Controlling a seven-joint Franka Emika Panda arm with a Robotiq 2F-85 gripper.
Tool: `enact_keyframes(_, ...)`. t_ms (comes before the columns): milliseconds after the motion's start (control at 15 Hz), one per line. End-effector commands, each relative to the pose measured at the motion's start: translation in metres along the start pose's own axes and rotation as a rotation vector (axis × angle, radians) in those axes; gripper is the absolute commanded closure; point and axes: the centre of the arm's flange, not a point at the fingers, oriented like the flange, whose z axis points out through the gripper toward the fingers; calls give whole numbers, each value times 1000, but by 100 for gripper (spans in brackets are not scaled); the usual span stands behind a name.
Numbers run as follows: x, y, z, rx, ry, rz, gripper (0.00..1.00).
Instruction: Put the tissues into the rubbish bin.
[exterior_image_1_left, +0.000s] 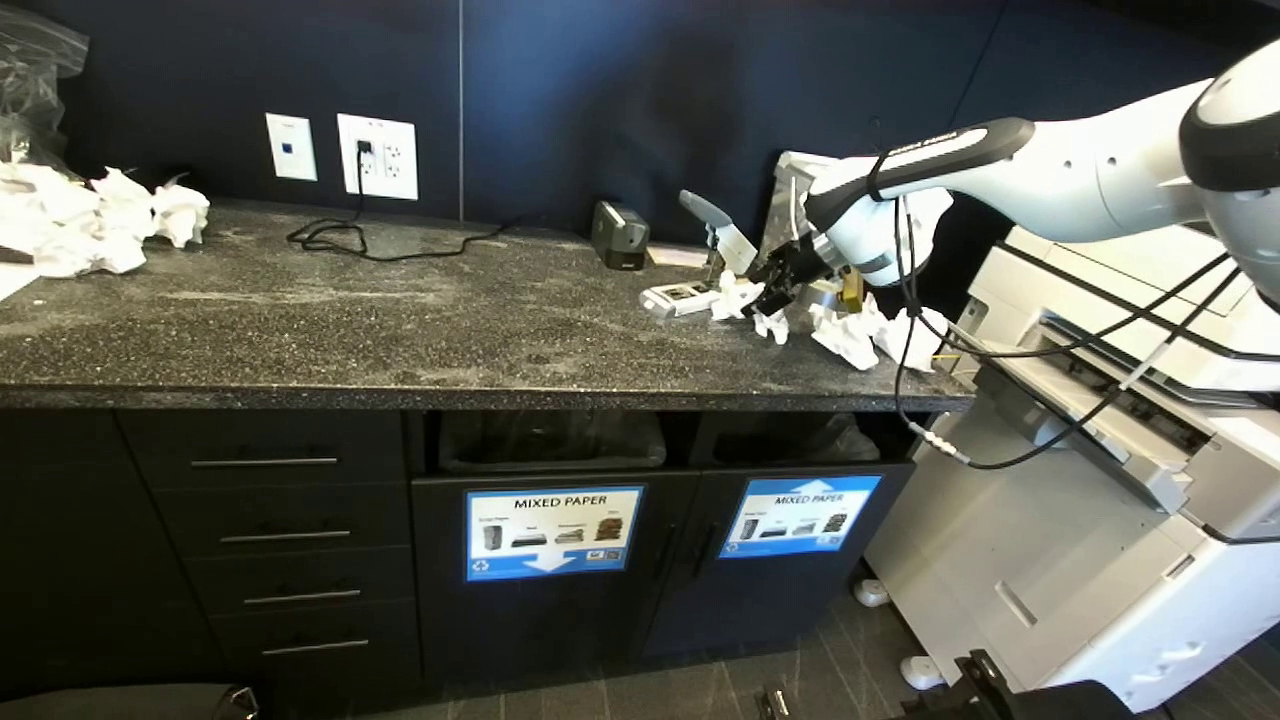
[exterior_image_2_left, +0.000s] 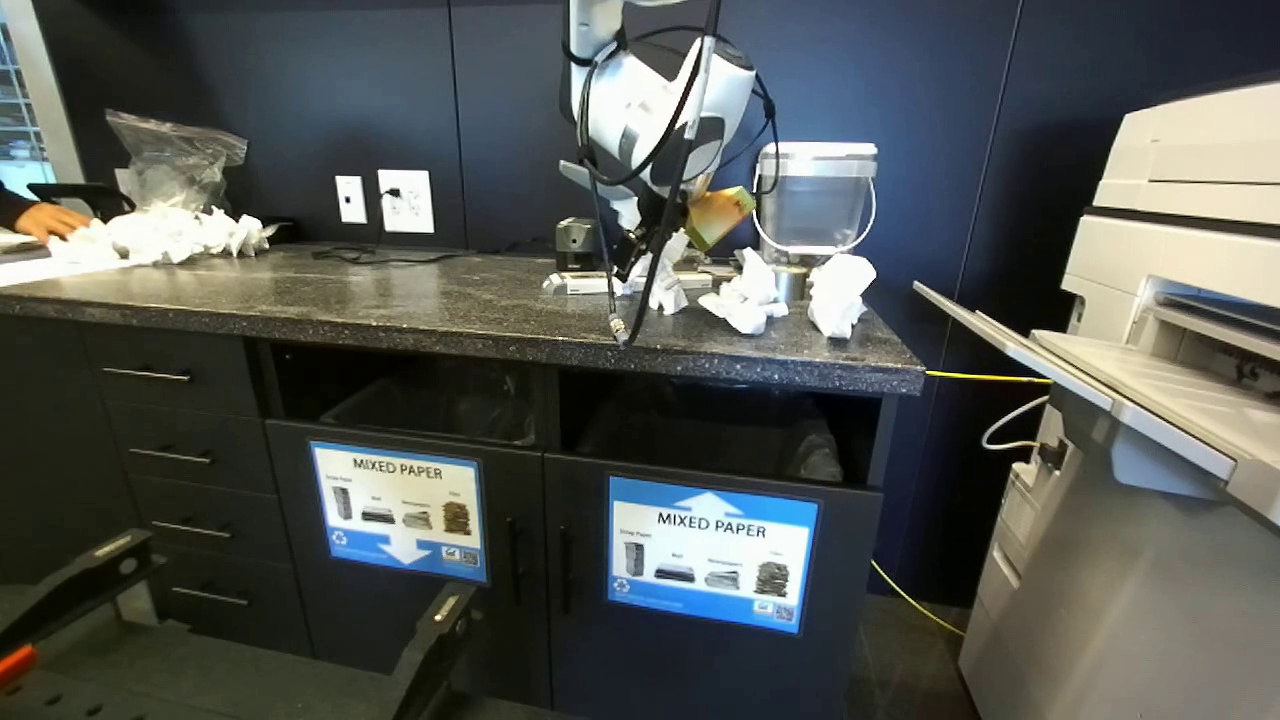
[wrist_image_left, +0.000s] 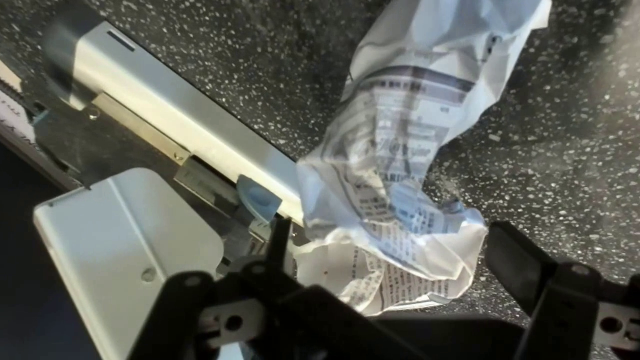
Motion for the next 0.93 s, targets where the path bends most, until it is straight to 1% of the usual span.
enact_keyframes(0, 5, 14, 19, 8, 9, -63, 0)
enact_keyframes(67, 0, 22, 16, 13, 11, -67, 0)
enact_keyframes(133, 0, 21, 19, 15, 7, -73, 0)
enact_keyframes(200, 6, 14, 29, 21, -3, -87, 0)
enact_keyframes(333, -1, 23, 24, 20, -4, -89, 0)
enact_keyframes(400, 5, 15, 34, 20, -16, -101, 0)
enact_keyframes(467, 3, 18, 32, 17, -18, -102, 23)
enact_keyframes(533, -2, 24, 29, 17, -20, -99, 28)
enact_keyframes(600, 4, 15, 38, 16, -33, -114, 35)
enact_keyframes(667, 5, 16, 38, 13, -40, -120, 44)
enact_keyframes(733, -1, 24, 32, 15, -40, -116, 51)
enact_keyframes(800, 4, 18, 38, 13, -52, -125, 60)
enact_keyframes(867, 8, 15, 40, 11, -61, -135, 67)
